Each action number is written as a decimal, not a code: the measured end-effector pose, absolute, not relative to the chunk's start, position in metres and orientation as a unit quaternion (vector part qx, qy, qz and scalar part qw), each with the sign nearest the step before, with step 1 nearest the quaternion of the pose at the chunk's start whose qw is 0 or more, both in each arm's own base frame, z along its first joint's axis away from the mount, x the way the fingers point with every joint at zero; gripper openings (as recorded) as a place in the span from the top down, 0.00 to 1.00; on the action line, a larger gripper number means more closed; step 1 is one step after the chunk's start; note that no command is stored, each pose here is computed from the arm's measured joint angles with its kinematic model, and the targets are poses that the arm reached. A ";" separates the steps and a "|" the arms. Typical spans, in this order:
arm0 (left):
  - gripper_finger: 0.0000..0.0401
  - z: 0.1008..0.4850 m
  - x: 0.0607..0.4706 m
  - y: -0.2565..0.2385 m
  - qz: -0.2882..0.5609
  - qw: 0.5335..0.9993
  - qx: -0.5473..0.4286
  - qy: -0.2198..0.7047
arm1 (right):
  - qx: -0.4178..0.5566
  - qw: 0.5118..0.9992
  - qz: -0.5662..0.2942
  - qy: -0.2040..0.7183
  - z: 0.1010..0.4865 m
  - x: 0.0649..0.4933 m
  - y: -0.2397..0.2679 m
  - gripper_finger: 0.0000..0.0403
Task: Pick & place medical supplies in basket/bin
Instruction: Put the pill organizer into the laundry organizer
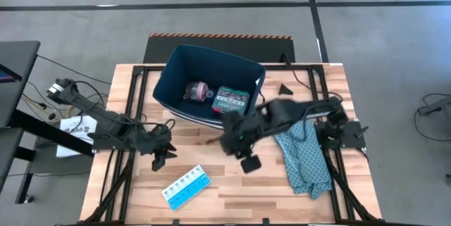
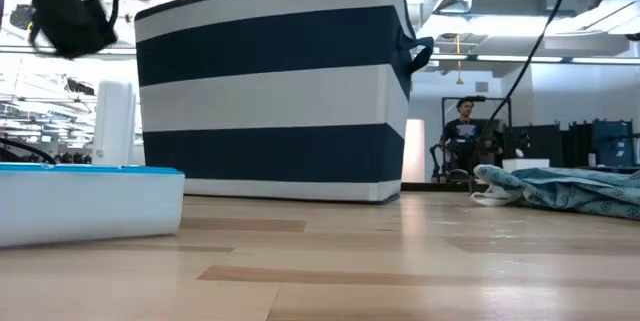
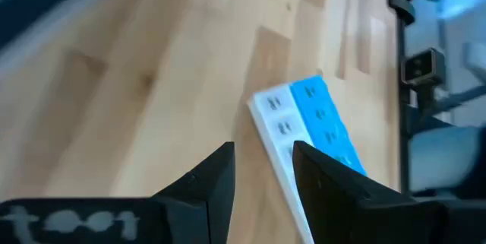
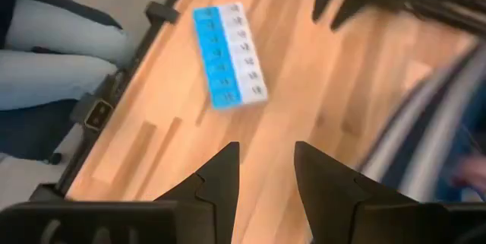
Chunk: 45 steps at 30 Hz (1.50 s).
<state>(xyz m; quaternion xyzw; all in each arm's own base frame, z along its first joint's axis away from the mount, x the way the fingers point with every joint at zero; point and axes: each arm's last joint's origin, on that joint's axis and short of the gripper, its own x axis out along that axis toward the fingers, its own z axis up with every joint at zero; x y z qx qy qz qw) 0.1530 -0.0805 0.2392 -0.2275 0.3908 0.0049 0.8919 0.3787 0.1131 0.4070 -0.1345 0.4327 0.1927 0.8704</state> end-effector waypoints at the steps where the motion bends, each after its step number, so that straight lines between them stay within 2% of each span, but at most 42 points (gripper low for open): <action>1: 0.70 0.233 0.153 -0.081 -0.002 0.889 -0.238 0.392 | -0.139 0.865 0.199 0.439 0.401 0.382 0.120 0.70; 7: 0.70 0.203 0.154 -0.085 -0.052 0.874 -0.298 0.381 | -0.158 0.828 0.224 0.489 0.341 0.414 0.156 0.70; 12: 0.70 0.184 0.149 -0.083 -0.037 0.860 -0.317 0.399 | -0.161 0.828 0.231 0.484 0.296 0.444 0.176 0.70; 21: 0.70 0.171 0.151 -0.090 -0.056 0.844 -0.358 0.395 | -0.156 0.825 0.248 0.483 0.233 0.470 0.210 0.69; 27: 0.70 0.159 0.161 -0.106 -0.089 0.836 -0.354 0.409 | -0.149 0.828 0.267 0.471 0.217 0.476 0.219 0.70; 34: 0.70 0.132 0.168 -0.111 -0.041 0.813 -0.351 0.463 | -0.138 0.859 0.268 0.414 0.224 0.486 0.223 0.70; 37: 0.70 0.126 0.172 -0.114 -0.048 0.806 -0.357 0.469 | -0.137 0.862 0.267 0.409 0.224 0.488 0.223 0.70; 45: 0.70 0.129 0.180 -0.120 -0.083 0.815 -0.376 0.434 | -0.148 0.841 0.254 0.454 0.180 0.496 0.219 0.70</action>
